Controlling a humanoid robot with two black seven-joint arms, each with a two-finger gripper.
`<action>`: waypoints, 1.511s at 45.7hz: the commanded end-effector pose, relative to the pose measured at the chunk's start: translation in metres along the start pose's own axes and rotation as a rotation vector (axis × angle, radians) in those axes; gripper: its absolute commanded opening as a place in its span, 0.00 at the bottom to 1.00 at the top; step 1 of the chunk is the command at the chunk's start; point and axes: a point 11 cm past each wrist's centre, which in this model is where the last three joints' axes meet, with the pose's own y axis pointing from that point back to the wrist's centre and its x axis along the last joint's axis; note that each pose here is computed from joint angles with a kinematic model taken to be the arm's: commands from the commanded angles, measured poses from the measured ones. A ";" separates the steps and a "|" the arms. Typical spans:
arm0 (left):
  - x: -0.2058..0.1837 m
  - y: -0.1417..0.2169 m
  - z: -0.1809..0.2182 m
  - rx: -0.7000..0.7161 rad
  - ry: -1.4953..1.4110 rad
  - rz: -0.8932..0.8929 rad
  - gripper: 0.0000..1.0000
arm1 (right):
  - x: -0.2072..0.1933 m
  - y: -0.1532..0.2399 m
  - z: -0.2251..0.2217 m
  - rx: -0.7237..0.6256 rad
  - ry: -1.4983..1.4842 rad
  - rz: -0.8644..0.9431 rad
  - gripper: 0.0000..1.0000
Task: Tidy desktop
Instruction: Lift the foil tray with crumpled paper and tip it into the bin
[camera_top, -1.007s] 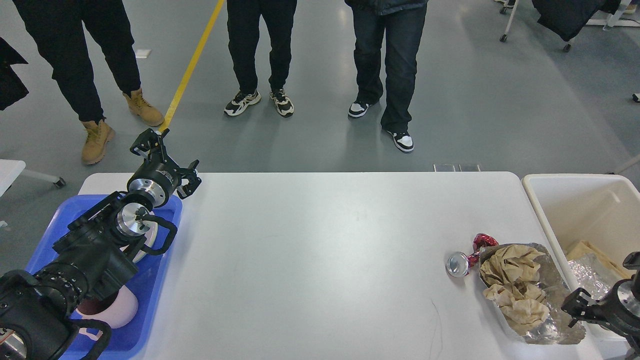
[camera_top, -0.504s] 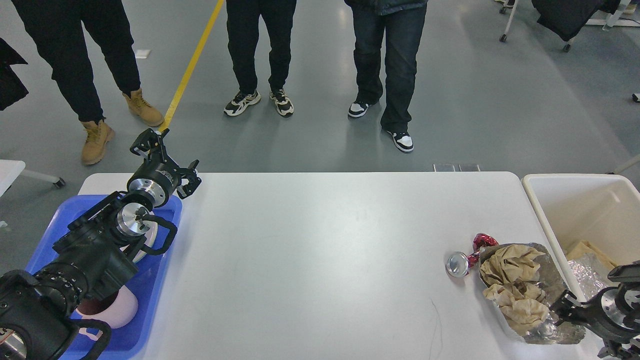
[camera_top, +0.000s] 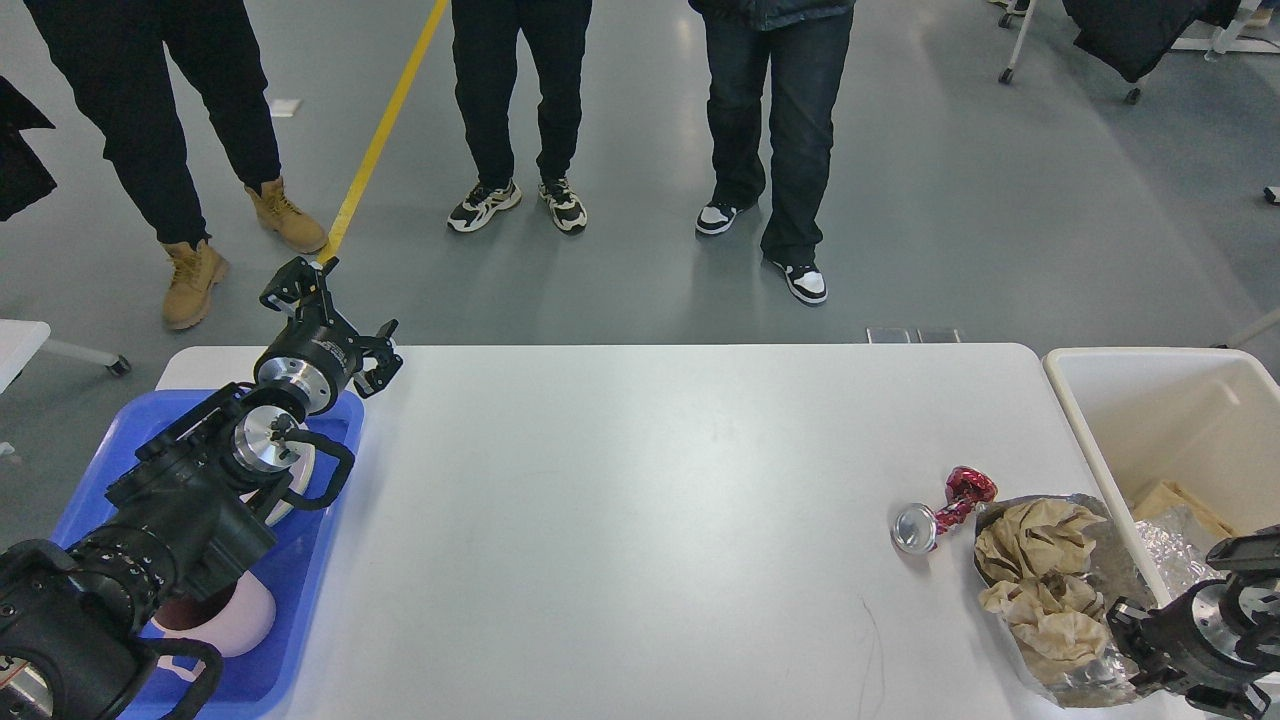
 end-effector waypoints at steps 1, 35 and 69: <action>0.000 0.000 0.000 0.000 0.000 0.000 0.97 | 0.000 0.001 -0.004 0.010 0.001 0.001 0.00; 0.000 0.000 0.000 0.000 0.001 0.000 0.97 | 0.050 0.054 0.006 0.105 -0.124 0.096 0.00; 0.000 0.000 0.000 0.000 0.000 0.000 0.97 | 0.118 0.270 -0.090 0.552 0.013 0.125 0.00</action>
